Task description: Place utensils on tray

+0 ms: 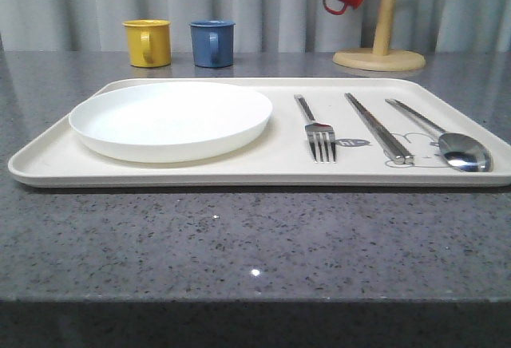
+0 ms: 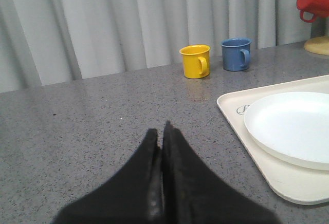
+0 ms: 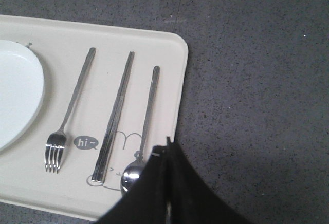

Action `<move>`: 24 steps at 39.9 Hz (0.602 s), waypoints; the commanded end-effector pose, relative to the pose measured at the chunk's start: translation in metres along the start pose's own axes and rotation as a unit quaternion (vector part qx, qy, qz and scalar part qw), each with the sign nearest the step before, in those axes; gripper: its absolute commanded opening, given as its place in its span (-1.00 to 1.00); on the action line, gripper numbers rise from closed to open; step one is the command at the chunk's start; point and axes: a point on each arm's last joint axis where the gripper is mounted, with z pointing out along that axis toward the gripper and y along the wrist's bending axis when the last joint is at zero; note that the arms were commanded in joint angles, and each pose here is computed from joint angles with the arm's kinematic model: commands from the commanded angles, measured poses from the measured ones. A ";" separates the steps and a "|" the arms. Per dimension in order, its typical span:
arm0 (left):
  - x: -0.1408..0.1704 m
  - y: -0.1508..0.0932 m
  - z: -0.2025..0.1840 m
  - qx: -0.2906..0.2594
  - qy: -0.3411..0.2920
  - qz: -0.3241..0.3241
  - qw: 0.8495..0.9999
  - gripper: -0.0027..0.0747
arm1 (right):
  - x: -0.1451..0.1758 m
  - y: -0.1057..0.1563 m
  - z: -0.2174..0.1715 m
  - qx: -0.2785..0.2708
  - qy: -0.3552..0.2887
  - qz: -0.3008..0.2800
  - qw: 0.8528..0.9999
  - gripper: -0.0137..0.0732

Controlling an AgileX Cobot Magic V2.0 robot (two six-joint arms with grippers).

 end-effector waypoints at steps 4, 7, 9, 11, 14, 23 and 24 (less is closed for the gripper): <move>-0.015 0.002 -0.001 -0.007 -0.047 -0.009 0.999 -0.98 | 0.055 -0.009 -0.015 -0.012 -0.129 -0.024 0.991 -0.83; -0.015 0.002 -0.001 -0.007 -0.047 -0.009 0.999 -0.98 | 0.082 -0.013 -0.023 -0.013 -0.175 -0.032 0.984 -0.83; -0.015 0.002 -0.001 -0.007 -0.047 -0.009 0.999 -0.98 | 0.100 -0.017 -0.024 -0.011 -0.200 -0.039 0.979 -0.83; -0.015 0.002 -0.001 -0.007 -0.047 -0.009 0.999 -0.98 | 0.115 -0.019 -0.027 -0.008 -0.224 -0.048 0.973 -0.83; -0.015 0.002 -0.001 -0.007 -0.047 -0.009 0.999 -0.98 | 0.133 -0.022 -0.033 -0.007 -0.254 -0.055 0.966 -0.83; -0.015 0.002 -0.001 -0.007 -0.047 -0.009 0.999 -0.98 | 0.156 -0.025 -0.046 -0.012 -0.304 -0.053 0.951 -0.83; -0.015 0.002 -0.001 -0.007 -0.047 -0.009 0.999 -0.98 | 0.157 -0.026 -0.047 -0.012 -0.305 -0.053 0.951 -0.83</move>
